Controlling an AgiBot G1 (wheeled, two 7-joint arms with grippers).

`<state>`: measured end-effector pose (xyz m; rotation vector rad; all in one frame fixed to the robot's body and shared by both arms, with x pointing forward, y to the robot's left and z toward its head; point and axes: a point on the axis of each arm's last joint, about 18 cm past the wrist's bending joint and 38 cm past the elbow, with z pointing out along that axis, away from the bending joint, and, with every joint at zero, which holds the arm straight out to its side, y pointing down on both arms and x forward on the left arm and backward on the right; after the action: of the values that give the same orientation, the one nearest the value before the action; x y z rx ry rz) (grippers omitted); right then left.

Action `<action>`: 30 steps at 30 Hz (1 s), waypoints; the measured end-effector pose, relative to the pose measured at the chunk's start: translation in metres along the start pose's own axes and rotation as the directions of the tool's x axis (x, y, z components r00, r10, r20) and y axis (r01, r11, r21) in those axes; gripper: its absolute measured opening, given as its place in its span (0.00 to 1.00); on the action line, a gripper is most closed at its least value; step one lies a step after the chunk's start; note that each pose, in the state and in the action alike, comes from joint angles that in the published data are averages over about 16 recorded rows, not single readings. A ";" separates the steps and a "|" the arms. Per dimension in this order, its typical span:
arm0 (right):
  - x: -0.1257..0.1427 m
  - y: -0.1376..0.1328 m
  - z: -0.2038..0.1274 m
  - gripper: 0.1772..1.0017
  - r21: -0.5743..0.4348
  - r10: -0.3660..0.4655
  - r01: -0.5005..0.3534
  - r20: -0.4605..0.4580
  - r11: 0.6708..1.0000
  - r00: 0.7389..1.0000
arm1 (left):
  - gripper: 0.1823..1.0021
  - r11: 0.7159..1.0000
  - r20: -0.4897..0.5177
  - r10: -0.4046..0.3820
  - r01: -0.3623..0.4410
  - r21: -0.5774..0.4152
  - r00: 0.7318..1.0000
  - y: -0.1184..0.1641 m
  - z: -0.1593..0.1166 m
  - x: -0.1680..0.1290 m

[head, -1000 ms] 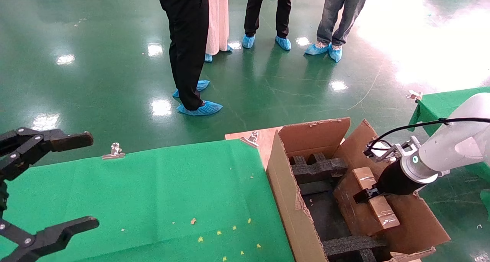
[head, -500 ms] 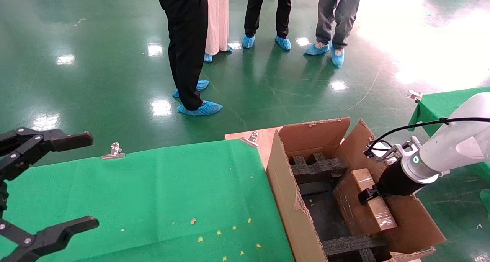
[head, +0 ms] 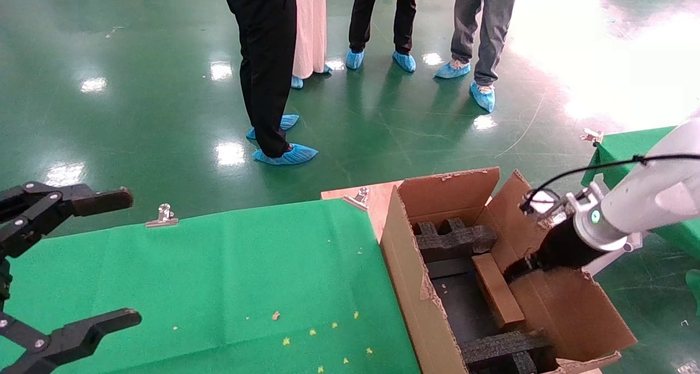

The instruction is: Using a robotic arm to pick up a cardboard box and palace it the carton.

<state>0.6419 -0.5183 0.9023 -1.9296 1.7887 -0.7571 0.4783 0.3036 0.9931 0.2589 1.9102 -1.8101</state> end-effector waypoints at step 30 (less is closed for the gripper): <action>-0.072 -0.094 -0.160 1.00 0.413 -0.323 0.202 0.249 0.888 0.913 | 1.00 1.000 0.001 0.000 0.000 0.000 1.000 0.000 0.000 0.000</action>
<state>0.6118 -0.4260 1.0761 -1.9160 1.1075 -0.7680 0.4784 0.3038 0.9931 0.2580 1.9097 -1.8102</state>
